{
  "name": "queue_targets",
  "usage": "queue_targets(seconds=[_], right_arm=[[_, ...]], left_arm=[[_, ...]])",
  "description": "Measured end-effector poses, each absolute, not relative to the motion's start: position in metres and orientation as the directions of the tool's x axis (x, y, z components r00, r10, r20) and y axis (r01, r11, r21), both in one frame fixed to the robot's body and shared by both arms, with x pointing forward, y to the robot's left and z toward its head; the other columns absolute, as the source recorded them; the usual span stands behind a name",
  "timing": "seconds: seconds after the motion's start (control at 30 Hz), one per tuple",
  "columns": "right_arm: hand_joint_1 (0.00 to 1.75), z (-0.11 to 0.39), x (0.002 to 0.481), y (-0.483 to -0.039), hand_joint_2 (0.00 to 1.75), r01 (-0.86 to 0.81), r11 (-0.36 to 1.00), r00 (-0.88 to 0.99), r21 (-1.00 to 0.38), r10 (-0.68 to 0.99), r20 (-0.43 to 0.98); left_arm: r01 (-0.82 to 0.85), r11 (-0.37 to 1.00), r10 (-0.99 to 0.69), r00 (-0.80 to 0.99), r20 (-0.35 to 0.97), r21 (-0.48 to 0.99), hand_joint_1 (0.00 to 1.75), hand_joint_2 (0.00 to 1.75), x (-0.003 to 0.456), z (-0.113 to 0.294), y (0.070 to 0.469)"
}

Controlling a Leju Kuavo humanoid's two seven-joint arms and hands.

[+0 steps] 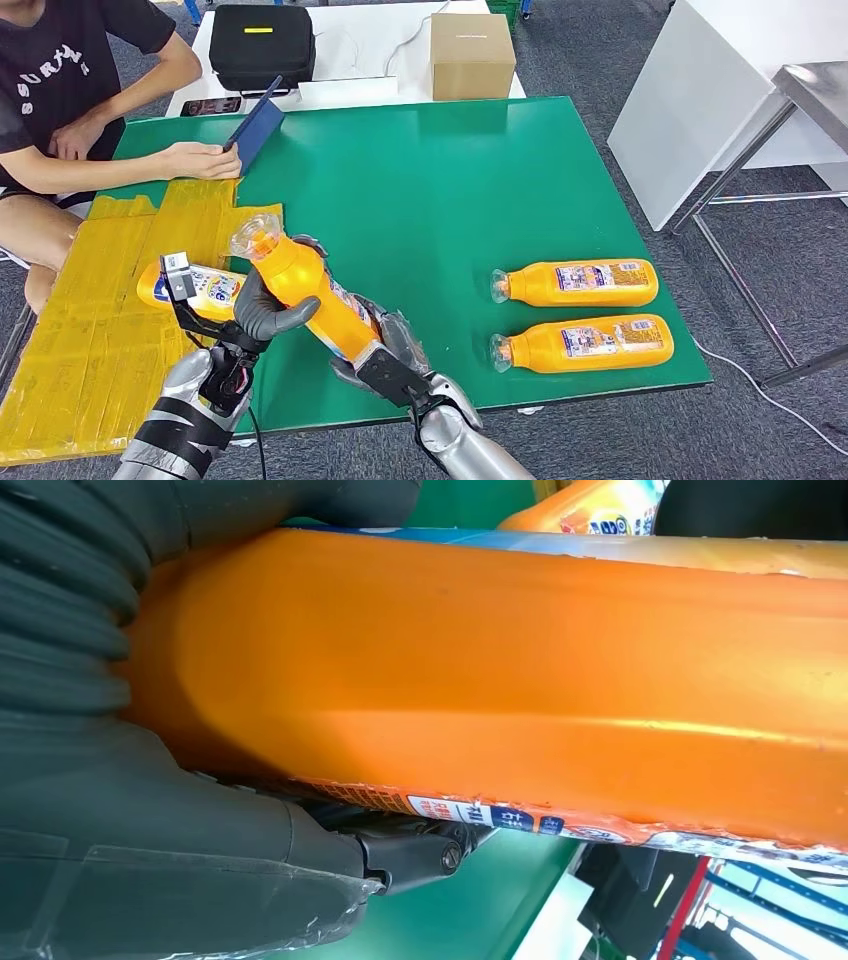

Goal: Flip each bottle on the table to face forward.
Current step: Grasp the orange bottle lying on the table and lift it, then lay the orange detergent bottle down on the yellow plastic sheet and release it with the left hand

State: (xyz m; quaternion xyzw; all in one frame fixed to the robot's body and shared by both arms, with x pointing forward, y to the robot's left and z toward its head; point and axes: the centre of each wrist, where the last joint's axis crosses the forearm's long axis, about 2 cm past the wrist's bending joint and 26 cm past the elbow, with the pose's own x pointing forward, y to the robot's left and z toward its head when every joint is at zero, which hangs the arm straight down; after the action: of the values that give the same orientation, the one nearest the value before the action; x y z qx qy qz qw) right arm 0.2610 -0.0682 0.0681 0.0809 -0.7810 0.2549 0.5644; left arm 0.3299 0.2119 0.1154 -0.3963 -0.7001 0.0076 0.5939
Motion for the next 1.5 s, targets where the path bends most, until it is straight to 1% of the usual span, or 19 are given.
queue_targets(seconds=[0.03,0.07,0.17,0.2,0.43,0.6,0.87,1.0,1.07,1.1,1.13,1.2,1.23,1.27,1.37,1.5], right_arm=[[1.74,0.068,0.261,-0.068,1.75,-0.413,0.857,-0.350,-0.308,0.162,0.922],[1.52,0.068,0.261,-0.068,1.75,-0.411,0.858,-0.350,-0.308,0.163,0.922],[0.21,0.068,0.261,-0.068,1.75,-0.417,0.861,-0.339,-0.291,0.149,0.929],[0.00,0.068,0.261,-0.068,1.75,-0.423,0.862,-0.333,-0.279,0.138,0.933],[0.00,0.081,0.259,-0.073,1.75,-0.428,0.882,-0.342,-0.199,0.047,0.939],[0.00,0.102,0.255,-0.084,1.75,-0.444,0.886,-0.365,-0.131,-0.045,0.930],[0.00,0.118,0.252,-0.096,1.75,-0.429,0.895,-0.419,-0.119,-0.080,0.904],[0.00,0.121,0.251,-0.100,0.00,-0.430,0.895,-0.431,-0.118,-0.089,0.898],[0.00,0.122,0.248,-0.104,0.00,-0.423,0.900,-0.439,-0.106,-0.101,0.893],[0.00,0.123,0.246,-0.108,0.00,-0.412,0.906,-0.441,-0.094,-0.108,0.891],[0.00,0.124,0.244,-0.114,0.00,-0.394,0.916,-0.441,-0.080,-0.112,0.890],[0.00,0.124,0.239,-0.131,0.87,-0.357,0.933,-0.438,-0.053,-0.117,0.891],[0.00,0.124,0.237,-0.140,1.31,-0.341,0.939,-0.438,-0.044,-0.117,0.892],[0.00,0.125,0.236,-0.149,1.75,-0.326,0.945,-0.439,-0.040,-0.114,0.891],[0.00,0.125,0.231,-0.169,1.75,-0.277,0.960,-0.447,-0.037,-0.095,0.890],[0.00,0.126,0.227,-0.185,1.75,-0.242,0.970,-0.456,-0.032,-0.084,0.886]], left_arm=[[0.544,0.687,0.564,0.019,0.825,-0.482,1.75,1.75,0.330,0.115,0.212],[0.541,0.688,0.565,0.018,0.825,-0.483,1.75,1.75,0.330,0.115,0.212],[0.533,0.691,0.569,0.016,0.822,-0.488,1.75,1.75,0.330,0.115,0.212],[0.531,0.691,0.571,0.015,0.821,-0.490,1.75,1.75,0.330,0.115,0.213],[0.500,0.712,0.581,-0.025,0.814,-0.493,1.75,1.75,0.326,0.114,0.223],[0.474,0.750,0.555,-0.072,0.828,-0.462,1.75,1.75,0.322,0.114,0.235],[0.466,0.763,0.546,-0.096,0.832,-0.448,1.75,1.75,0.319,0.116,0.242],[0.464,0.776,0.530,-0.111,0.841,-0.427,1.75,1.75,0.318,0.116,0.243],[0.440,0.817,0.480,-0.160,0.863,-0.373,1.75,1.75,0.316,0.117,0.246],[0.401,0.861,0.420,-0.208,0.884,-0.314,1.75,1.75,0.315,0.118,0.249],[0.342,0.913,0.319,-0.267,0.909,-0.220,1.75,1.75,0.313,0.120,0.253],[0.199,0.980,0.052,-0.386,0.921,0.029,1.75,1.75,0.310,0.129,0.262],[0.135,0.980,-0.073,-0.429,0.900,0.144,1.75,1.75,0.308,0.134,0.267],[0.084,0.970,-0.165,-0.459,0.873,0.228,1.75,1.75,0.306,0.139,0.272],[-0.041,0.921,-0.352,-0.517,0.780,0.388,1.75,1.75,0.298,0.149,0.280],[-0.146,0.858,-0.486,-0.545,0.684,0.493,1.75,1.75,0.290,0.157,0.284]])
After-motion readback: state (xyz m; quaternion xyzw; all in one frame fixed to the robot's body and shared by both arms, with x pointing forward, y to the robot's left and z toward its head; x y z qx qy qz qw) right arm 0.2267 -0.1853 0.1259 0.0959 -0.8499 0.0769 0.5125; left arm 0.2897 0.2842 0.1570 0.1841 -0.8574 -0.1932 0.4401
